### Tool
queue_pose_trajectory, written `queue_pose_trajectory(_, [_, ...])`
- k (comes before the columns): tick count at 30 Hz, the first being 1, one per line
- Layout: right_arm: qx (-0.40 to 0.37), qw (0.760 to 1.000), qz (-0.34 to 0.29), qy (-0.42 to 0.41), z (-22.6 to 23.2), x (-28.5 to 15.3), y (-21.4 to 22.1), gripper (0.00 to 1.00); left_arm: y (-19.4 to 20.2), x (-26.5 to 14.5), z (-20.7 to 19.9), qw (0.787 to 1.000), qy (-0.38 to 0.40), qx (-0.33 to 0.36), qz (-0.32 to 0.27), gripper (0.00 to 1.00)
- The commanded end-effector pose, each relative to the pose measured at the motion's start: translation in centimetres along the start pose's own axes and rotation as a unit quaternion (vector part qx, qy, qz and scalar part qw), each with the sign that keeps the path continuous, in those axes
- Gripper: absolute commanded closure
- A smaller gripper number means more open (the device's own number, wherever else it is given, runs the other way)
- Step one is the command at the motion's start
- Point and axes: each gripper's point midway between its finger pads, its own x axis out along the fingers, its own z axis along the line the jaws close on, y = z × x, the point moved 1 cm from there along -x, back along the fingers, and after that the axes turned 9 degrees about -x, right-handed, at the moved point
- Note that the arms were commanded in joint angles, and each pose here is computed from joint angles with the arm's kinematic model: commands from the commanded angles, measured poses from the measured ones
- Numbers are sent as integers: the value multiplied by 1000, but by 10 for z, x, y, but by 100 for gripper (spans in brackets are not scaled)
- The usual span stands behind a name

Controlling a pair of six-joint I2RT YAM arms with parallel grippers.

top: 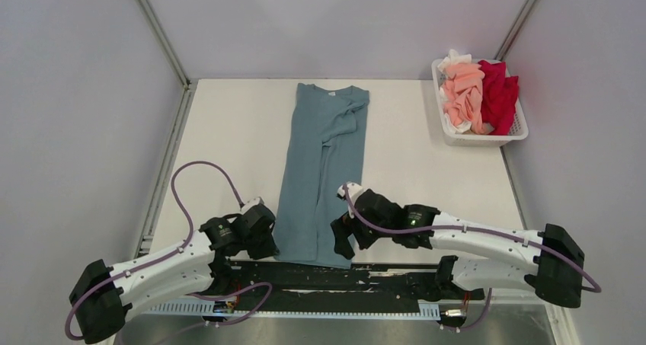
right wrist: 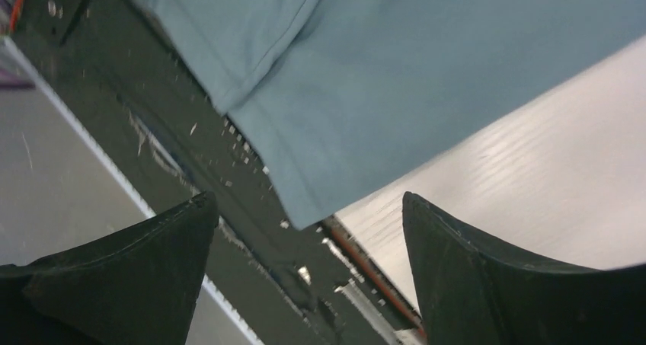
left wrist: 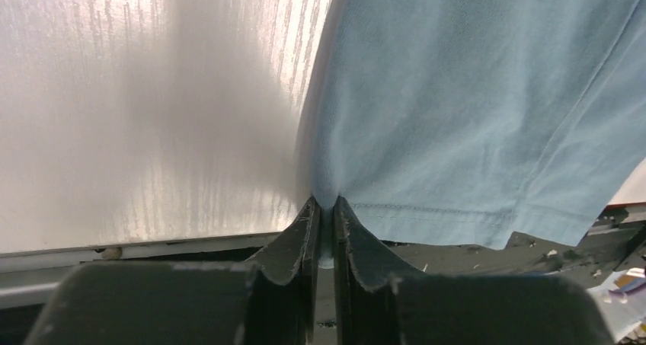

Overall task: Fold and stack the t-shirts
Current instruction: Grab the bottom of the folded rectangular tshirt with both arms

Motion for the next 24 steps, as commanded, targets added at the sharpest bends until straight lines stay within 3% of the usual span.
queue_pose_trajectory(1, [7, 998, 48, -35, 33, 3, 36, 12, 3, 7, 5, 1000, -9, -3, 5, 88])
queue_pose_trajectory(4, [14, 996, 81, -16, 35, 15, 57, 17, 4, 7, 4, 1000, -9, -5, 7, 92])
queue_pose_trajectory(8, [33, 995, 87, -28, 41, 35, 64, 33, 6, 8, 4, 1000, -6, -9, 14, 96])
queue_pose_trajectory(13, [45, 994, 99, -14, 39, 43, 72, 39, 7, 8, 7, 1000, -9, -13, 16, 99])
queue_pose_trajectory(16, [52, 994, 95, 8, 31, 45, 74, 51, 6, 8, 5, 1000, -5, -14, 13, 100])
queue_pose_trajectory(18, [59, 994, 93, 19, 28, 45, 75, 65, 6, 7, 6, 1000, -7, -14, 11, 100])
queue_pose_trajectory(24, [66, 990, 127, -9, 32, 28, 99, 92, 14, 3, 12, 999, -8, -12, 33, 100])
